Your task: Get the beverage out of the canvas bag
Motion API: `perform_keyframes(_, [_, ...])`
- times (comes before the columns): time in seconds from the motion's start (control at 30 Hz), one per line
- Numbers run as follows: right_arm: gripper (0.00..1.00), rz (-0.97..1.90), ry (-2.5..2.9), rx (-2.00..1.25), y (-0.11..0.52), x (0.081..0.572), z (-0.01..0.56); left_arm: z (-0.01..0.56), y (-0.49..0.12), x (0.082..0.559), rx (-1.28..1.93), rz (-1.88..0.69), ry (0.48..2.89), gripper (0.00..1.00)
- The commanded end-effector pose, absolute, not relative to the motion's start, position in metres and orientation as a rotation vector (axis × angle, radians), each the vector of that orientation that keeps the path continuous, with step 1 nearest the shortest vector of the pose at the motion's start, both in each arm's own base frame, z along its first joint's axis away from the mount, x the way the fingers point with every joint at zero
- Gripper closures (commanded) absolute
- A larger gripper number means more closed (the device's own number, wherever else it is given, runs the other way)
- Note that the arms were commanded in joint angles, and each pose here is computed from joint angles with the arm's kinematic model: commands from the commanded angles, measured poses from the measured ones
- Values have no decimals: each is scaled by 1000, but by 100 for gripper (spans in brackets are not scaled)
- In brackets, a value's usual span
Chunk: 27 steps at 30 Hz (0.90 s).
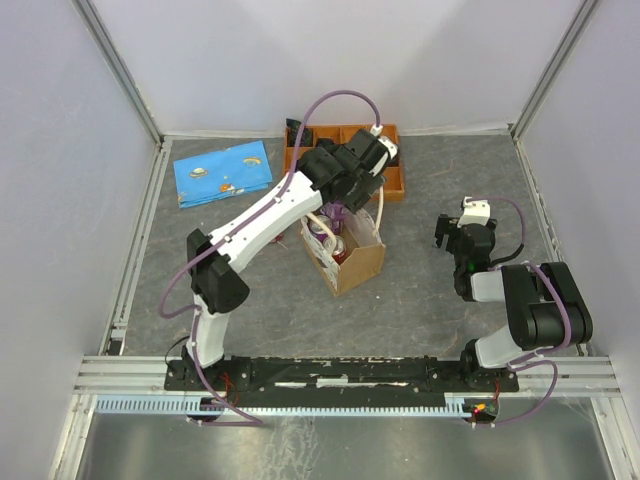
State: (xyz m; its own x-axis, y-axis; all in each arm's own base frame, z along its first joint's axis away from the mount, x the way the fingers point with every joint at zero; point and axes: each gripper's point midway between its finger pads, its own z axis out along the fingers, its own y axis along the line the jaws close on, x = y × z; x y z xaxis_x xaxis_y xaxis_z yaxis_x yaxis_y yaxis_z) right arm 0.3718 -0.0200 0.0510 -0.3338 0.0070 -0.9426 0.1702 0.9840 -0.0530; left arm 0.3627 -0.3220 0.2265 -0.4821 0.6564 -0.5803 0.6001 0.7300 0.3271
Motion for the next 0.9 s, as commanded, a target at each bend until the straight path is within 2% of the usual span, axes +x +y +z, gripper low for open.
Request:
perform_keyframes(0.0, [1, -161, 1839, 132, -21, 384, 71, 341, -279, 372, 748, 171, 2005, 97])
perform_keyframes(0.23, [1, -162, 1839, 132, -21, 384, 71, 391, -240, 362, 605, 235, 1929, 97])
perform_keyframes(0.37, [1, -162, 1840, 132, -21, 384, 71, 400, -205, 359, 523, 288, 1943, 97])
perform_keyframes(0.63, [1, -161, 1839, 132, -21, 384, 71, 342, -139, 346, 361, 305, 2073, 97])
perform_keyframes(0.87, [1, -162, 1840, 132, -21, 384, 71, 285, -153, 328, 347, 122, 2123, 97])
